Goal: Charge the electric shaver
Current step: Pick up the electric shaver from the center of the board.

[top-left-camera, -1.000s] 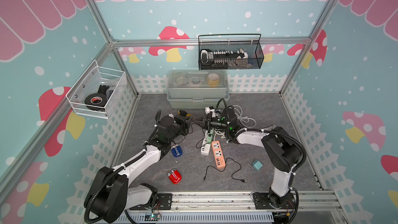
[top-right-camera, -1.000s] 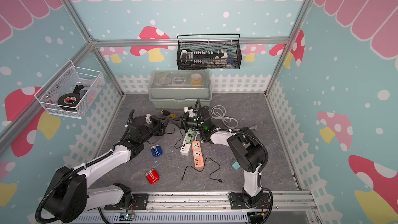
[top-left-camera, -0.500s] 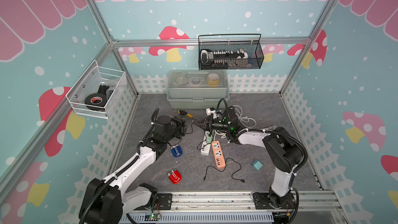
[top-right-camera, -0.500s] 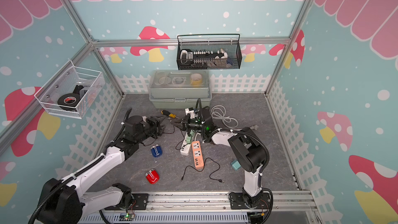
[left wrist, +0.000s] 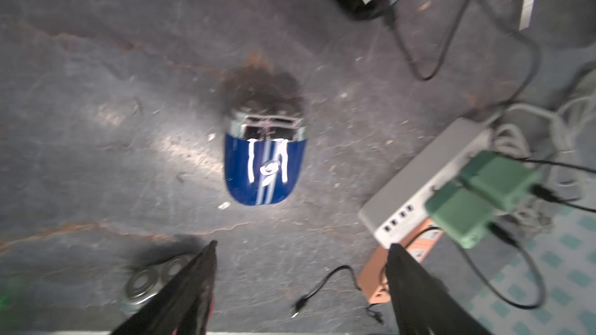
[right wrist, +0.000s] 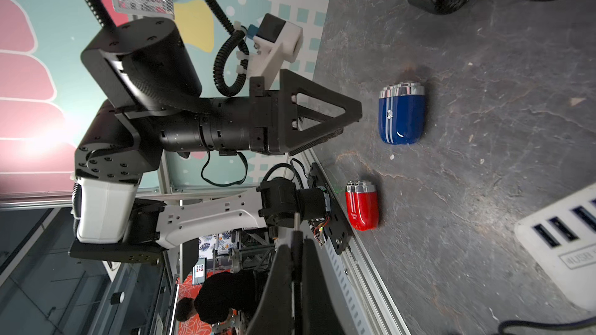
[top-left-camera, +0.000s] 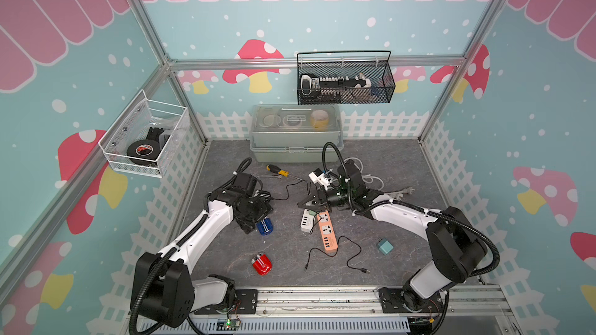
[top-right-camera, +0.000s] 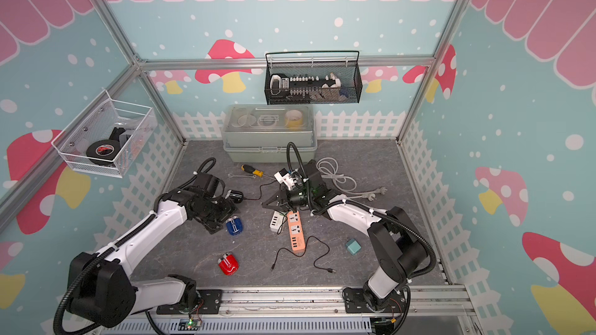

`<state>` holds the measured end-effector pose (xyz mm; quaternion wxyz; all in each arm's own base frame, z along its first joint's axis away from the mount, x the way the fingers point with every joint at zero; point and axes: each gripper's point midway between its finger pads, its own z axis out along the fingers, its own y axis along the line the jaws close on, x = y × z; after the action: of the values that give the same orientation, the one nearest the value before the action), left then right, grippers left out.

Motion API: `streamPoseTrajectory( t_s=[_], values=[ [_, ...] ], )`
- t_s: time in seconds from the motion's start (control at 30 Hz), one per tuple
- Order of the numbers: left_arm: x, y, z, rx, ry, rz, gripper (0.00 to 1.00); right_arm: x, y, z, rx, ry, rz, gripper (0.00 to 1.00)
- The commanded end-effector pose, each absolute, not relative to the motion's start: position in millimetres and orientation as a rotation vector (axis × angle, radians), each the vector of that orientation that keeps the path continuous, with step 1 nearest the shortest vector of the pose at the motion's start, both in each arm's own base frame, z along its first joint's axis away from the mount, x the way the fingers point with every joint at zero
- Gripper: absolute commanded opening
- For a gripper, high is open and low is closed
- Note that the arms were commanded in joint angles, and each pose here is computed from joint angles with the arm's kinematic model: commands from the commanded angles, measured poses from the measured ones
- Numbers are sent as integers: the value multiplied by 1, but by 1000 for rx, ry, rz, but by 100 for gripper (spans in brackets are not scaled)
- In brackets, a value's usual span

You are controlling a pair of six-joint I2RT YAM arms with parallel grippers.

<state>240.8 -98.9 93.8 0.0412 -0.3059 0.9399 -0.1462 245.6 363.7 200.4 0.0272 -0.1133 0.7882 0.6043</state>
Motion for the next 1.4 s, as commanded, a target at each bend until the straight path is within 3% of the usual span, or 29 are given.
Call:
streamPoseTrajectory(
  t_s=[0.0,0.47,0.7,0.9,1.1,1.2,1.37],
  values=[
    [225,-87,79,-742,3026,-269,84,235,362,197,-423,2438,1836,0],
    [271,-85,32,-653,3021,-94,87,226,361,204,-411,2389,1858,0],
    [278,-85,14,-700,3014,-100,77,228,359,199,-367,2389,1845,0],
    [272,-85,2,-741,3028,-93,57,225,358,192,-367,2407,1848,0],
    [265,-91,8,-813,3004,-167,15,226,359,185,-361,2408,1851,0],
    [267,-103,30,-927,2950,-305,0,229,362,190,-384,2343,1876,0],
    [281,-123,95,-1182,2781,-556,0,230,369,197,-442,2287,1872,0]
  ],
)
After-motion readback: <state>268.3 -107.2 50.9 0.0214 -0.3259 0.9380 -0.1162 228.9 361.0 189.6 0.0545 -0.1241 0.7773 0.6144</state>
